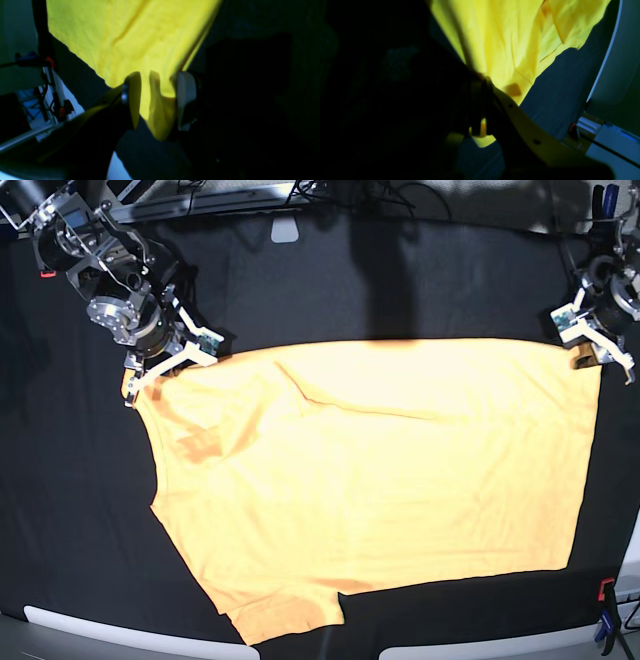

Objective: Layout the t-shirt on the table in an organized manner, then fold the t-shirt properly
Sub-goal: 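Pull the shirt's shoulder edge taut with both grippers and release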

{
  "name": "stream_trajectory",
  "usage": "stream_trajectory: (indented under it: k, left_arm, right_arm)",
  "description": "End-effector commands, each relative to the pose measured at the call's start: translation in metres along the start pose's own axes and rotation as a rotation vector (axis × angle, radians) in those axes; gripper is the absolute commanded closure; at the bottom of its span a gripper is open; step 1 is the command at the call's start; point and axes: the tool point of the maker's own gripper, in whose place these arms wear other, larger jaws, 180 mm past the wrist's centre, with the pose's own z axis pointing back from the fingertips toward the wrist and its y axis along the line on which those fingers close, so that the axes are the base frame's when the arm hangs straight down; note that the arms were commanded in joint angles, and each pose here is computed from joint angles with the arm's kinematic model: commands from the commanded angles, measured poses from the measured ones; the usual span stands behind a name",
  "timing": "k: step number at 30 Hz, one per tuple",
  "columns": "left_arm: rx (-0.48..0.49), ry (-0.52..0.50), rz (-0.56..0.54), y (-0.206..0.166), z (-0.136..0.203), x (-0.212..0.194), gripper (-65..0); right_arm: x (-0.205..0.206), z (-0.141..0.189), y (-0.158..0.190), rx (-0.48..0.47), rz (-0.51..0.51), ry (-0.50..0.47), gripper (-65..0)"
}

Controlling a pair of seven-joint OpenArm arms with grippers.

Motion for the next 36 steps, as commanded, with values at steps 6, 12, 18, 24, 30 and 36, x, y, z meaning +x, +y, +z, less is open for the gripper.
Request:
stream_trajectory:
  k: [6, 12, 18, 24, 30, 36]
  left_arm:
    - [0.014, 0.055, -0.049, 0.017, 0.006, -0.025, -9.1]
    - [0.0, 0.059, 0.067, 0.008, 0.007, -0.03, 0.0]
    - [-0.049, 0.133, 0.073, -0.014, 0.018, -0.048, 0.0]
    - [-0.109, 0.178, 0.029, -0.046, 0.047, -0.063, 0.0]
    - [-0.162, 0.248, 0.014, -0.072, 0.076, -0.068, 0.0]
    - [-0.216, 0.236, 0.005, -0.094, 0.091, -0.059, 0.0]
  right_arm:
    - [-0.001, 0.001, -0.022, -0.075, 0.031, 0.004, 0.0]
    - [-0.003, 0.003, -0.026, -0.102, 0.009, 0.014, 0.0]
    - [-0.012, 0.031, -0.011, -0.057, 0.054, 0.015, 0.0]
    - [-0.037, 0.063, 0.015, -0.006, 0.103, 0.075, 0.0]
    - [-0.061, 0.098, 0.037, 0.055, 0.116, 0.133, 0.0]
    - [-0.07, 0.125, 0.034, 0.06, 0.087, 0.154, 0.0]
